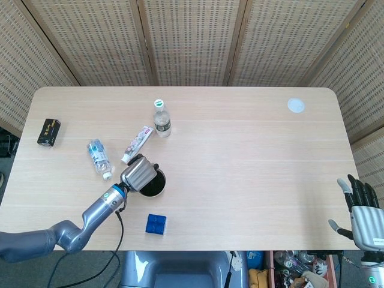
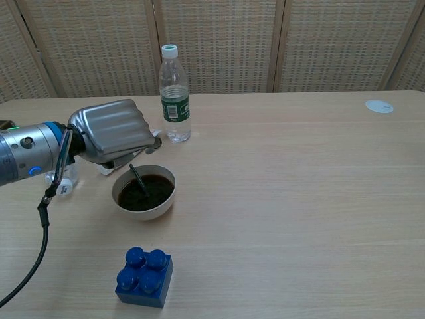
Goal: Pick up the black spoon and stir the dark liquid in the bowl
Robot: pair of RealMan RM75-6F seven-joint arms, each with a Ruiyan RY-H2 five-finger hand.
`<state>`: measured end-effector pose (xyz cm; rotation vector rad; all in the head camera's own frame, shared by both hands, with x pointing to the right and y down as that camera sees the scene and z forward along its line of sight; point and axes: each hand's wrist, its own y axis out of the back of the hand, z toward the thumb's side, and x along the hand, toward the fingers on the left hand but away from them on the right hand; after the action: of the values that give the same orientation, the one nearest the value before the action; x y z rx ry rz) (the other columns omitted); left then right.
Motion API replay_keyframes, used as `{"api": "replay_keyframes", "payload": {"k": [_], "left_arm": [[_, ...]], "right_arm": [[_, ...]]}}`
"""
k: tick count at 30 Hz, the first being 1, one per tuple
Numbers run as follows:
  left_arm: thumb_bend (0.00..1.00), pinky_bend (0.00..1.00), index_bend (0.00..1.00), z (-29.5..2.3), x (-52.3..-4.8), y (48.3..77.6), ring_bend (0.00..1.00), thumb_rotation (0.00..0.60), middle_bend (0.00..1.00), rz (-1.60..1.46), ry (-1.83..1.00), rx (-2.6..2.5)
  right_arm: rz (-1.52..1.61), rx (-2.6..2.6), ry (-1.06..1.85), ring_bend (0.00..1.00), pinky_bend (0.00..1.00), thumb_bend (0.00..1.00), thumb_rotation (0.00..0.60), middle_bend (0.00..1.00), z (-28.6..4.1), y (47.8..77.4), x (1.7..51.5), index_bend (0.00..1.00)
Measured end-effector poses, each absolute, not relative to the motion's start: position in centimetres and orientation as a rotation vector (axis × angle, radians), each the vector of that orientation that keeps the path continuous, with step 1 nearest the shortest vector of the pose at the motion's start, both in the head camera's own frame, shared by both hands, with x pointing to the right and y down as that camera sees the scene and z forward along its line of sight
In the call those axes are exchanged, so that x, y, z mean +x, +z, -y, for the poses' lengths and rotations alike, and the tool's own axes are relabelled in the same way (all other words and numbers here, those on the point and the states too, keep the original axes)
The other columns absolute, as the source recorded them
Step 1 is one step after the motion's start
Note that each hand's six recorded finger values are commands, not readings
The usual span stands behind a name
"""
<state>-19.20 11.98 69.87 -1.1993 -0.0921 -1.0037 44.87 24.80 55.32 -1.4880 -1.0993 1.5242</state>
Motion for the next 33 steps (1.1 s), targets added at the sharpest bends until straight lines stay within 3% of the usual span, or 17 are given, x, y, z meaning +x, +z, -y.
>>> {"api": "replay_keyframes", "payload": {"k": [9, 21, 33], "left_arm": [[0.44, 0.76, 0.22, -10.8, -20.9, 67.5, 0.73, 0.6, 0.76, -0.048, -1.071, -1.257], [0.32, 0.68, 0.11, -10.0, -28.9, 60.6, 0.48, 0.6, 0.44, -0.501, -1.245, -1.395], [0.31, 0.23, 0.0, -14.5, -38.4, 56.9, 0.08, 0.6, 0.08, -0.877, -1.424, -1.507]], "right_arm": [[1.093, -1.493, 1.505, 0.0, 0.0, 0.15, 0.6, 0.06, -24.3, 55.3, 44.6, 0.09], [1.067, -1.506, 1.472, 0.0, 0.0, 0.15, 0.6, 0.06, -23.2, 55.4, 43.8, 0.09], [1.036, -1.505, 1.455, 0.0, 0.0, 0.15, 0.6, 0.03, -22.2, 55.6, 43.1, 0.09]]}}
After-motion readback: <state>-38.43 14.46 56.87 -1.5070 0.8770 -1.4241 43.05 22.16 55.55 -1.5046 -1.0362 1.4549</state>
